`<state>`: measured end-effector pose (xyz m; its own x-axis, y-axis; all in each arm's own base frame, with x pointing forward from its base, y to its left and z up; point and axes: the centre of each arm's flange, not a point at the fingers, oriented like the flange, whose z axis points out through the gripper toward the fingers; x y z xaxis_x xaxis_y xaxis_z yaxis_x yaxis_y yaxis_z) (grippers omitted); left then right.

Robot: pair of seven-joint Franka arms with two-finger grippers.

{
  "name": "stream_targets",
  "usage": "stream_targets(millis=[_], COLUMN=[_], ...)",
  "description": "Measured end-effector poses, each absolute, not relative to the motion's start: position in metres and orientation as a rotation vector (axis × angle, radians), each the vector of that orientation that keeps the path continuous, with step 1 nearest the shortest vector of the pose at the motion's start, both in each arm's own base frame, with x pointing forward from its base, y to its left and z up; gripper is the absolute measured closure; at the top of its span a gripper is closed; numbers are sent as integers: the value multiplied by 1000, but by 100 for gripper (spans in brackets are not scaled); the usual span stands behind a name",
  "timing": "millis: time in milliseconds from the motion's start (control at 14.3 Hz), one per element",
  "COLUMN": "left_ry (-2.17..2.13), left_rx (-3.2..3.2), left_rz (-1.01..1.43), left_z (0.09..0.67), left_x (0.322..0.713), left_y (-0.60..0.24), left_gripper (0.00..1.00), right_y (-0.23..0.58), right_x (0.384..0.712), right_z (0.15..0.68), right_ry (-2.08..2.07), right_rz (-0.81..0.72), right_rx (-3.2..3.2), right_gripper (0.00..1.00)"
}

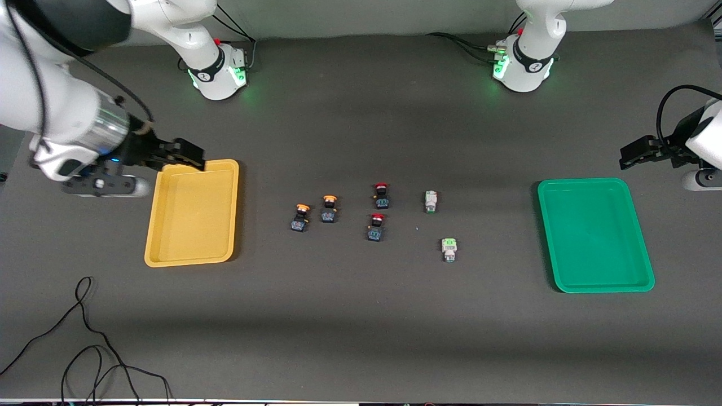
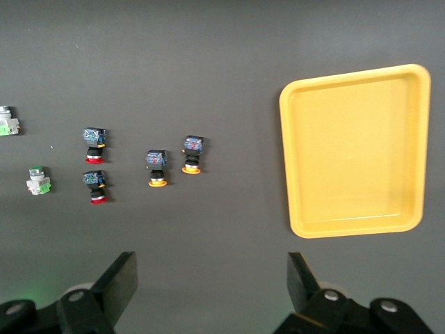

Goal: Place green and yellow buttons in trays

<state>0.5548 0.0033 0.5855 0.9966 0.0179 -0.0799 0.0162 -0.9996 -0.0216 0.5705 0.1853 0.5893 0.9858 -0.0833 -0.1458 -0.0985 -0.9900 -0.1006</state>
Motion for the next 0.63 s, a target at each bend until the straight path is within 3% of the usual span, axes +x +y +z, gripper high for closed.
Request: stream_targets(millis=[140, 630], left_ry=[-26, 1], left_rx=[-3118, -3122], left_rz=[125, 117], left_z=[585, 584], left_x=[555, 556], left_y=[3, -6], left_gripper=[0, 0], right_y=[207, 248], right_x=[576, 566], right_z=[561, 436], right_ry=[136, 176], right_rz=[226, 224], right_rx=[-3025, -3034], right_gripper=[9, 8])
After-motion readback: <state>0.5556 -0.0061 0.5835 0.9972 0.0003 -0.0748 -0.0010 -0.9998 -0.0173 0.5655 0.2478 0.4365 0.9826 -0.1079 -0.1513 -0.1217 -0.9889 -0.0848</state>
